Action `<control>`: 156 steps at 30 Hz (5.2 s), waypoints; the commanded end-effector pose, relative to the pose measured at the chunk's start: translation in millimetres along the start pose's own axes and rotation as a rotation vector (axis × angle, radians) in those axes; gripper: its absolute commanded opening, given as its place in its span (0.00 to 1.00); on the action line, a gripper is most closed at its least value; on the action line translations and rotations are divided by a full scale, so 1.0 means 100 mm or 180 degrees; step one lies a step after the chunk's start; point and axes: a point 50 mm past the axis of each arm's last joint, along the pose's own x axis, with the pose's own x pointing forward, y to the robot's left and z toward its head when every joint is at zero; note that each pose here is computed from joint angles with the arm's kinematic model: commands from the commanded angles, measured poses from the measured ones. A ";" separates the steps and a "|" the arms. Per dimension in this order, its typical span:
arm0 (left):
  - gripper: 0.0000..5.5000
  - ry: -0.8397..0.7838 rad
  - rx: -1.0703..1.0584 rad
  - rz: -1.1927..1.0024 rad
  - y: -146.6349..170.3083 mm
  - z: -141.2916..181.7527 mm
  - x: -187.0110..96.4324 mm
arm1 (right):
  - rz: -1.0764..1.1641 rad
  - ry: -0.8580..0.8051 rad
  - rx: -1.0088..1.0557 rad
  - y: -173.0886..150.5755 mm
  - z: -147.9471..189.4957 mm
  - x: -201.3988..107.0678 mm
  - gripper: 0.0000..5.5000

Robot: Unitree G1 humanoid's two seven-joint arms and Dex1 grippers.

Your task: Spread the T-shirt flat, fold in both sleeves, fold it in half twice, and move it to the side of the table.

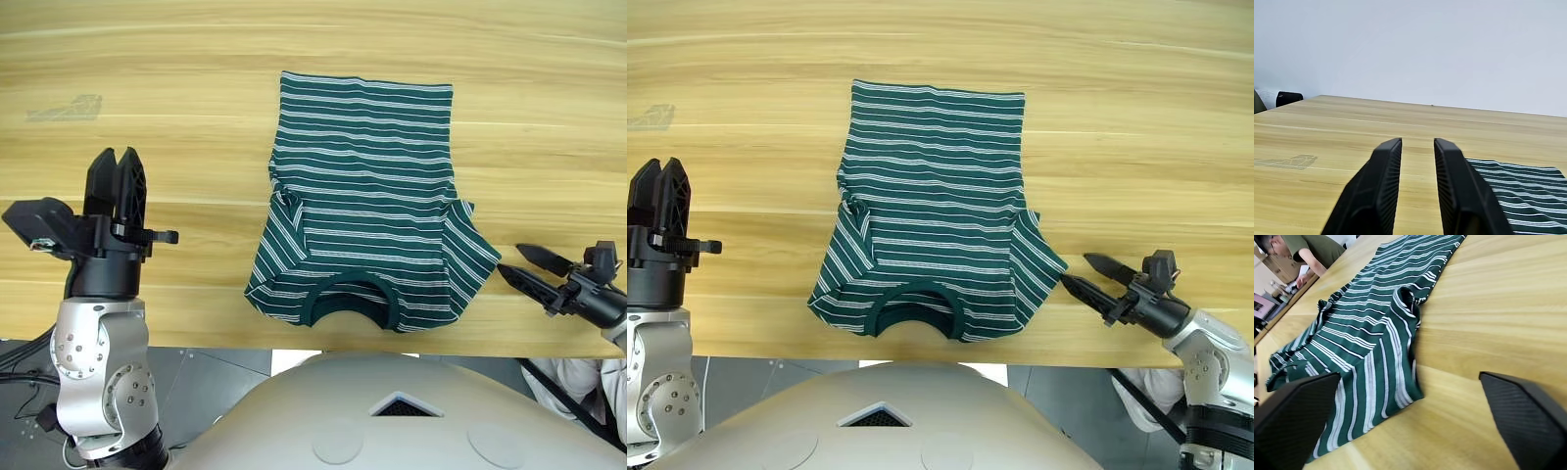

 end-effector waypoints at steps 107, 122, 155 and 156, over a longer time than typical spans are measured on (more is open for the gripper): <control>0.22 0.0387 0.5026 -0.3275 0.45 -0.32 0.08 | 0.1391 -0.0170 -0.6384 0.35 0.66 0.58 0.28; 0.22 0.0089 0.4945 -0.4594 0.30 -0.63 -0.12 | 0.2200 0.0196 -0.6179 0.27 0.27 0.42 0.54; 0.49 -0.0038 0.4578 -0.4726 0.24 -0.90 -0.17 | 0.2386 -0.0089 -0.5682 0.41 -0.14 0.57 0.55; 0.52 -0.0046 0.4580 -0.4782 0.23 -0.92 -0.19 | 0.2367 -0.0098 -0.5680 0.42 -0.14 0.58 0.55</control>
